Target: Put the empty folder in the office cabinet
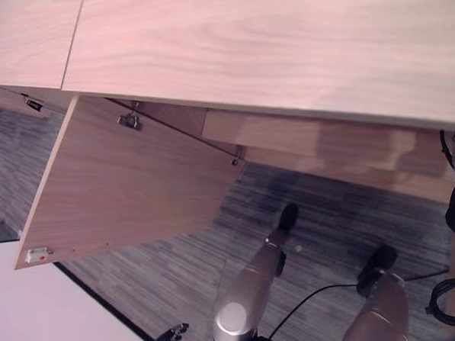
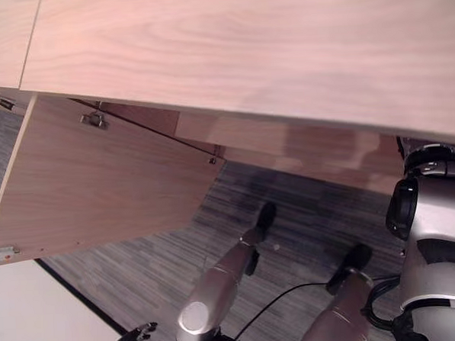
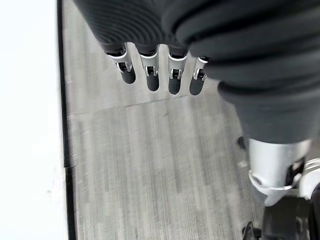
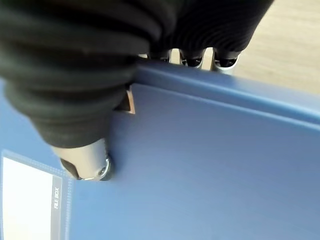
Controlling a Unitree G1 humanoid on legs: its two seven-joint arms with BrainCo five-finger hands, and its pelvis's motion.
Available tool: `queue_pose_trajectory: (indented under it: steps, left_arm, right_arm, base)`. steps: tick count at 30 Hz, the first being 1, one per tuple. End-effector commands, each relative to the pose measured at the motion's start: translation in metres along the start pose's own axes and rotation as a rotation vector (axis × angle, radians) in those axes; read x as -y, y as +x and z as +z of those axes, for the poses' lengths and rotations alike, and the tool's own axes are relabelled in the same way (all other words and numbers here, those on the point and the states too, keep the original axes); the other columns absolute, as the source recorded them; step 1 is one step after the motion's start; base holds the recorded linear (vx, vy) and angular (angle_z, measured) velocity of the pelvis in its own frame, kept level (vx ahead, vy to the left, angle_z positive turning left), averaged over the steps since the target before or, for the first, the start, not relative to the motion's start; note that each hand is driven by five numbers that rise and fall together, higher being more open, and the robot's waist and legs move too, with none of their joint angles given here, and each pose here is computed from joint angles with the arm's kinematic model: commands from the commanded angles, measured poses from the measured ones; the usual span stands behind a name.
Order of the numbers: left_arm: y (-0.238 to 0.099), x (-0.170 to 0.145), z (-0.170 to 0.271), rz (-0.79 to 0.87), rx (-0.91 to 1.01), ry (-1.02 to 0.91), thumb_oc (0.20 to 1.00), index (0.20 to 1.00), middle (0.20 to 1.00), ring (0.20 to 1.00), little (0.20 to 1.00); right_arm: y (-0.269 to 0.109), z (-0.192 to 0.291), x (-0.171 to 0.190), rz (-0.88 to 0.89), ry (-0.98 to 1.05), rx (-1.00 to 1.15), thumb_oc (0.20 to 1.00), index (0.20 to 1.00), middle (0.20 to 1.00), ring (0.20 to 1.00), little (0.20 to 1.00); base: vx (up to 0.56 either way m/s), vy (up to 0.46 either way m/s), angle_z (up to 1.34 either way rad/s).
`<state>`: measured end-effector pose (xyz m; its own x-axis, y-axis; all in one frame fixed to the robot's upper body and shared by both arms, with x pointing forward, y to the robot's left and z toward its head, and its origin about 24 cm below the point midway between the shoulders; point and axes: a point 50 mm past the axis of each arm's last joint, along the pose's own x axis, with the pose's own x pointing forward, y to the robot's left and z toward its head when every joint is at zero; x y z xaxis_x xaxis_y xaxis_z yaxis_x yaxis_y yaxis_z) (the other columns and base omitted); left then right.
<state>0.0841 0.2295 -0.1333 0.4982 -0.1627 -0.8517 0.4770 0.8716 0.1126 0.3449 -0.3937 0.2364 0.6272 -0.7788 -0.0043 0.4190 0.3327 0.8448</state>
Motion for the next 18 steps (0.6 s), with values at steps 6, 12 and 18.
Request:
queue_pose_trajectory:
  steps: [6, 12, 18]
  left_arm:
    - [-0.002, -0.041, 0.021, 0.161, 0.105, -0.207, 1.0, 1.0, 1.0, 1.0, 1.0]
    - [-0.001, -0.044, 0.031, 0.171, 0.144, -0.228, 1.0, 1.0, 1.0, 1.0, 1.0]
    - [0.0, -0.047, 0.035, 0.185, 0.157, -0.232, 1.0, 1.0, 1.0, 1.0, 1.0]
  right_arm:
    - [0.002, 0.093, -0.035, 0.094, -0.033, 0.28, 0.2, 0.2, 0.2, 0.2, 0.2]
    - [0.003, 0.087, -0.028, 0.058, -0.016, 0.262, 0.2, 0.2, 0.2, 0.2, 0.2]
    - [0.004, 0.078, -0.024, 0.038, -0.021, 0.242, 0.2, 0.2, 0.2, 0.2, 0.2]
  base:
    - [-0.03, -0.01, 0.1]
    - [-0.01, -0.005, 0.0]
    - [-0.01, 0.021, 0.04]
